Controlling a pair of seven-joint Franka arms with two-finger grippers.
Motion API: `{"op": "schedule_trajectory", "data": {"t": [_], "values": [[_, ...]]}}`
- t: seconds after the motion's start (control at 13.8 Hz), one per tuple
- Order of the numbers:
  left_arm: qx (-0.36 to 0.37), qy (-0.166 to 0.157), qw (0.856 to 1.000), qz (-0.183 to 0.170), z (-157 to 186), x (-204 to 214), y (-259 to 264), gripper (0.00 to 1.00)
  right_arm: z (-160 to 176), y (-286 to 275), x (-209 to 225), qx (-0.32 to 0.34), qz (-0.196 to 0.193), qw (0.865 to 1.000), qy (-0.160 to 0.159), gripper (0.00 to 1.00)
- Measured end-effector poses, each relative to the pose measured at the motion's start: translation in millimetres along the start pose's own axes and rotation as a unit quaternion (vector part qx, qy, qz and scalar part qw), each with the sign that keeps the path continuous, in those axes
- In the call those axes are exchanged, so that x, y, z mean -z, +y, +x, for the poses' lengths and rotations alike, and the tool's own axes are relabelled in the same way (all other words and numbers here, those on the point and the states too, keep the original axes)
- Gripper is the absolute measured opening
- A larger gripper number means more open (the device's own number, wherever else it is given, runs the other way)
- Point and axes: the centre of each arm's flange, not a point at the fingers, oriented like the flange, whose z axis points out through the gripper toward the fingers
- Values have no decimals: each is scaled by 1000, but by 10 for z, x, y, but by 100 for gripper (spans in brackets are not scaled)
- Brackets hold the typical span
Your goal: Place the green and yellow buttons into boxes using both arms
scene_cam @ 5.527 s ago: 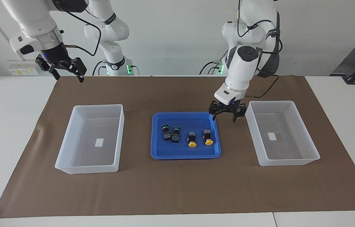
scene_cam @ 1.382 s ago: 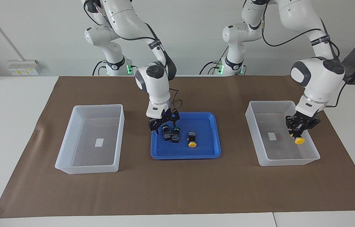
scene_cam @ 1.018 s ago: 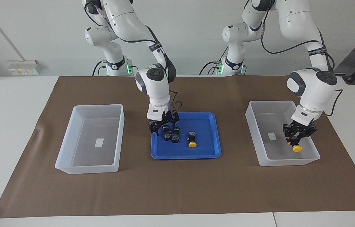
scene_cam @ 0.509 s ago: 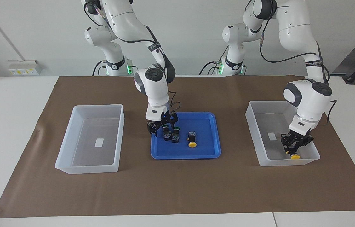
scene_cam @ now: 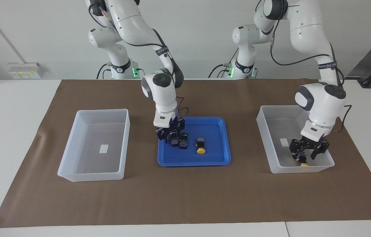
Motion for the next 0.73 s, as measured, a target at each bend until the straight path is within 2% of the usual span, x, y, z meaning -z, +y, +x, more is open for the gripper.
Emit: {"op": "schedule_trajectory", "data": {"t": [0.15,0.29,0.51,0.73], "values": [[-1,-1,1000,-2,59,331,-1,100,27,0,27,-4,0,1000,5,43],[-7,-20,1000,-10,73,735,85,100,106,25,165,-17,0,1000,6,43],[-13,-37,999,-26,104,1140,496,100,259,408,858,-64,-3,998,9,43],[2,-37,999,-40,162,1201,1124,100,152,1318,1576,-130,-14,991,20,43]]}}
